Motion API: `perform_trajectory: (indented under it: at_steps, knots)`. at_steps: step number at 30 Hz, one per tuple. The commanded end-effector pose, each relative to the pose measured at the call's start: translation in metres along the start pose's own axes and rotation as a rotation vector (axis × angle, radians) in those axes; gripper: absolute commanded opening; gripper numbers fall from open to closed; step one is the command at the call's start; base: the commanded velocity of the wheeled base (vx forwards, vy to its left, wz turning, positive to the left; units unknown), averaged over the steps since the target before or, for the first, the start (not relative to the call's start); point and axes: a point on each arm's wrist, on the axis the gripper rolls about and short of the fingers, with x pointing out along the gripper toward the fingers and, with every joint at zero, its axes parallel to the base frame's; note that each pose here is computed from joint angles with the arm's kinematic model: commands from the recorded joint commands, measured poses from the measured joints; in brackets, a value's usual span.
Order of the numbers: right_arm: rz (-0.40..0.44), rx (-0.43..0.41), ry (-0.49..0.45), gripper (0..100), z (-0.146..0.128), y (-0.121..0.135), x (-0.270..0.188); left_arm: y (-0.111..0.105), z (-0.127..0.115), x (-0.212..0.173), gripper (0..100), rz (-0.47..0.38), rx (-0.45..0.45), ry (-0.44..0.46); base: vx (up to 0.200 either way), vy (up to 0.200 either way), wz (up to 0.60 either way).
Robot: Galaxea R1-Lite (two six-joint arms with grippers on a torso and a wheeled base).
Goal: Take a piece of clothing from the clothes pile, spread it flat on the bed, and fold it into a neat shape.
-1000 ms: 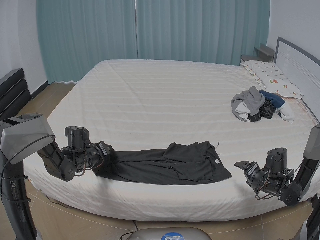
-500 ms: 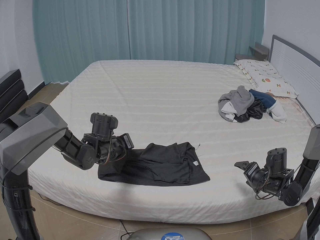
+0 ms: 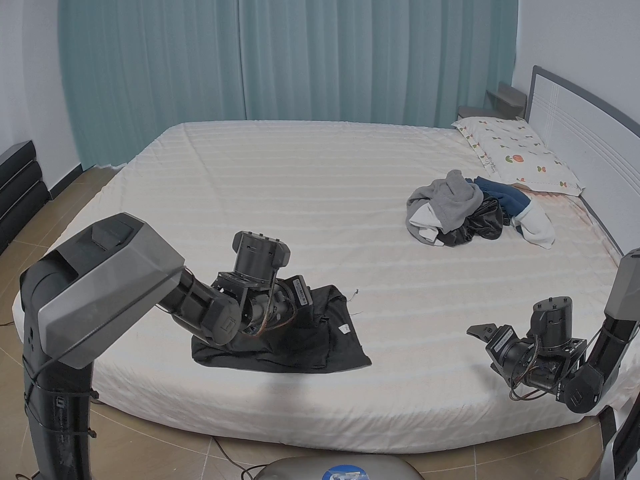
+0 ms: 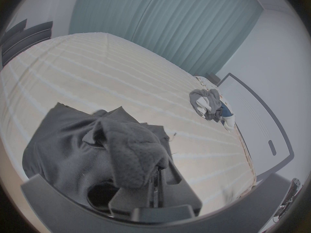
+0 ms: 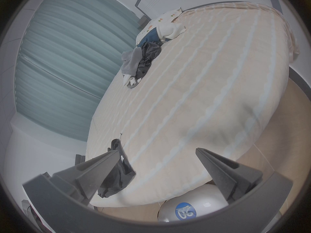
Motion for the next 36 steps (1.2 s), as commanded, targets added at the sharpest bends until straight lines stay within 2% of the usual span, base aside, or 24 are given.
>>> perform_trajectory:
  at_steps: [1, 8, 9, 19, 25, 26, 32, 36]
  knots:
    - [-0.002, -0.001, 0.002, 100, -0.001, 0.0, 0.001, -0.002, -0.014, 0.017, 0, 0.018, 0.011, 0.013, 0.0, 0.0, 0.0]
    - [-0.001, -0.002, 0.004, 100, -0.001, 0.0, 0.001, -0.008, -0.017, 0.021, 0, 0.012, -0.036, 0.011, 0.0, 0.0, 0.0]
    - [-0.001, -0.004, 0.006, 100, -0.002, 0.0, 0.001, -0.008, -0.018, 0.022, 100, 0.015, -0.036, 0.01, 0.0, 0.0, 0.0]
    - [-0.004, -0.004, 0.008, 100, -0.002, -0.001, 0.001, -0.01, -0.02, 0.02, 100, 0.018, -0.084, 0.006, 0.0, 0.0, 0.0]
    - [-0.005, -0.005, 0.01, 100, -0.003, -0.001, 0.001, -0.013, 0.003, -0.008, 100, 0.0, -0.195, -0.042, 0.0, 0.0, 0.0]
    - [-0.005, -0.007, 0.01, 100, -0.003, -0.001, 0.001, -0.008, 0.01, -0.018, 100, 0.003, -0.216, -0.057, 0.0, 0.0, 0.0]
    - [0.003, -0.018, 0.012, 100, -0.004, 0.001, 0.0, 0.012, 0.019, -0.042, 100, 0.028, -0.284, -0.061, 0.0, 0.0, 0.0]
    - [0.021, -0.037, 0.023, 100, -0.009, 0.007, 0.001, 0.049, 0.033, -0.062, 100, 0.031, -0.436, -0.024, 0.0, 0.0, 0.0]
